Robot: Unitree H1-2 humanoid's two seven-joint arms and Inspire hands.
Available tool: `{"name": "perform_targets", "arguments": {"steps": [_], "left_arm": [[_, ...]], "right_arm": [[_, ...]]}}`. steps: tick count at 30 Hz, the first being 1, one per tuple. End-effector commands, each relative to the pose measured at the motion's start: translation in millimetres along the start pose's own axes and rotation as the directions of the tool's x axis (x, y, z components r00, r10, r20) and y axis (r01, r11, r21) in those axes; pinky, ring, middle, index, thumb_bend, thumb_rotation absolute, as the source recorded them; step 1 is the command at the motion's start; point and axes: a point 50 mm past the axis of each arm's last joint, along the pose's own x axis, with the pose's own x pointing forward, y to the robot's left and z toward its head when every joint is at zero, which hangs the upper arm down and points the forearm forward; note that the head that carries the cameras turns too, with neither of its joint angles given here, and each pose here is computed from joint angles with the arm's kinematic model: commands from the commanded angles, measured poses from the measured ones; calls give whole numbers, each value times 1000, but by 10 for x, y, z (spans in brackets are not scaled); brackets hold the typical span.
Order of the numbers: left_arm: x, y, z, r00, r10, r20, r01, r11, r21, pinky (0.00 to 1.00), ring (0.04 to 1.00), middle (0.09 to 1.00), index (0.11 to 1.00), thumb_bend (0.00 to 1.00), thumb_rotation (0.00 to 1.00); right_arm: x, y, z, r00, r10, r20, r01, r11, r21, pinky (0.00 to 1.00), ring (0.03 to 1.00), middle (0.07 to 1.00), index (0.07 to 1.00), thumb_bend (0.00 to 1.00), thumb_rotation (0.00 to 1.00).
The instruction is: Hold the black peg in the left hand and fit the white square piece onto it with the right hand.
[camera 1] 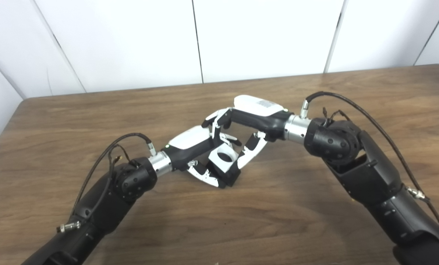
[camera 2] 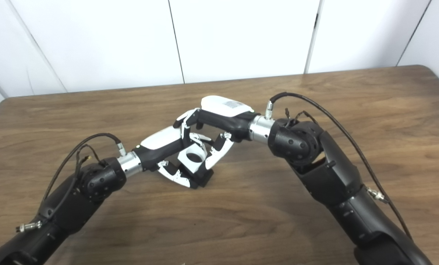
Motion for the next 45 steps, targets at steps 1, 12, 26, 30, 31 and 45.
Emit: {"name": "perform_targets", "arguments": {"steps": [1, 12, 26, 30, 31, 45], "left_arm": [[-168, -678, -181, 943, -295, -152, 287, 955, -74, 773, 871, 849, 488, 523, 68], [-113, -672, -139, 940, -303, -155, 295, 953, -73, 803, 880, 854, 489, 522, 70], [5, -680, -63, 939, -306, -157, 297, 952, -74, 806, 875, 859, 488, 522, 72], [11, -686, -66, 942, -299, -154, 290, 954, -80, 798, 872, 857, 488, 522, 74], [13, -689, -66, 942, -299, -154, 291, 954, -76, 795, 872, 857, 488, 522, 74], [17, -721, -38, 941, -300, -156, 290, 953, -84, 833, 895, 864, 488, 521, 74]], "right_arm": [[4, -187, 34, 1000, -18, 22, 20, 998, -64, 691, 818, 808, 480, 513, 141], [30, -133, 17, 1000, 3, 25, -1, 997, -72, 691, 815, 805, 481, 514, 141], [63, -47, -16, 999, 42, 27, -40, 997, -64, 705, 820, 808, 481, 514, 141], [84, -33, 3, 999, 48, 26, -46, 997, -63, 697, 821, 808, 481, 514, 140], [97, -30, 9, 998, 48, 29, -46, 997, -61, 696, 822, 808, 481, 514, 141], [219, 1, 17, 998, 54, 40, -52, 997, -52, 701, 823, 803, 481, 515, 141]]}}
